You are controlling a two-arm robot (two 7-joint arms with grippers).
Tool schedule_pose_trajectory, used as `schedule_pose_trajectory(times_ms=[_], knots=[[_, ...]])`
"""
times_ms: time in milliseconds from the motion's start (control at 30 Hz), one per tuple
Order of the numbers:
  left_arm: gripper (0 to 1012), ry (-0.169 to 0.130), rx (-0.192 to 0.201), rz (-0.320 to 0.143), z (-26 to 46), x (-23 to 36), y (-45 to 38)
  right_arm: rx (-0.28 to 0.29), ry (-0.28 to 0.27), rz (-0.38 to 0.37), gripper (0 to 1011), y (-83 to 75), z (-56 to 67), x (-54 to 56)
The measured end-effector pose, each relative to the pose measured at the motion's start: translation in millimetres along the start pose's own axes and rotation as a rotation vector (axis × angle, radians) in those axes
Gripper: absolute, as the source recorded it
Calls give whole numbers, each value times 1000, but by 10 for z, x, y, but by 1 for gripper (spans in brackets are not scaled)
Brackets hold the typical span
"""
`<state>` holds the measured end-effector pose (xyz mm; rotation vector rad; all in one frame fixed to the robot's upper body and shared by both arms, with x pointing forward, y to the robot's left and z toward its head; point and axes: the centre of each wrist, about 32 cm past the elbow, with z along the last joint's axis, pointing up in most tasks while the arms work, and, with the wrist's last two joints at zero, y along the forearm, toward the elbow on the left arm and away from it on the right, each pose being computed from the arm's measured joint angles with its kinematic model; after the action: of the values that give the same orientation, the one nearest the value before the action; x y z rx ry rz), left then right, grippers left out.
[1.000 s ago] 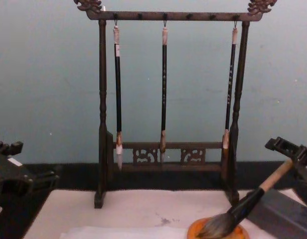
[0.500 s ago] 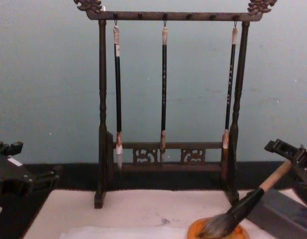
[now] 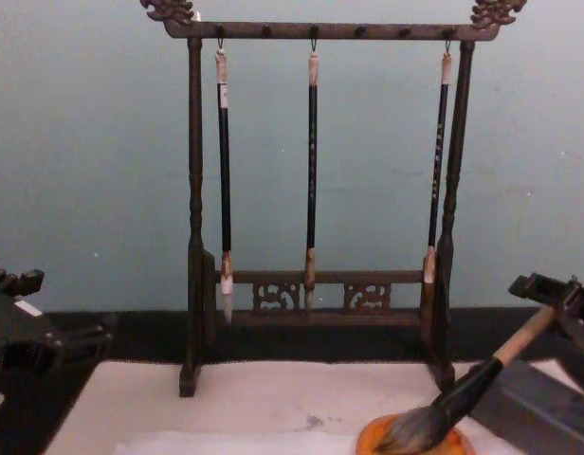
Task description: Pick up the brush from the inkstone, write on the paper, then place the brush back to its original position.
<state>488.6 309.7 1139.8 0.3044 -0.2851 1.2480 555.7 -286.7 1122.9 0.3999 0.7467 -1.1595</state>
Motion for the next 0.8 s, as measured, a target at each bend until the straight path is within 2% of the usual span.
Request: schedule_pose_trajectory(times_ms=[33, 100, 133, 233, 267, 433, 800], knots=[[1010, 0, 0, 0, 0, 0, 0, 0, 0, 0, 590, 0, 1, 0], [1010, 0, 0, 0, 0, 0, 0, 0, 0, 0, 546, 0, 1, 0], [1009, 0, 0, 0, 0, 0, 0, 0, 0, 0, 480, -1, 1, 0], [1010, 0, 0, 0, 0, 0, 0, 0, -1, 1, 422, -1, 3, 0], [1009, 0, 0, 0, 0, 0, 0, 0, 0, 1, 360, -1, 3, 0], [1010, 0, 0, 0, 0, 0, 0, 1, 2, 2, 208, -1, 3, 0], [1010, 0, 0, 0, 0, 0, 0, 1, 2, 2, 188, -1, 3, 0]])
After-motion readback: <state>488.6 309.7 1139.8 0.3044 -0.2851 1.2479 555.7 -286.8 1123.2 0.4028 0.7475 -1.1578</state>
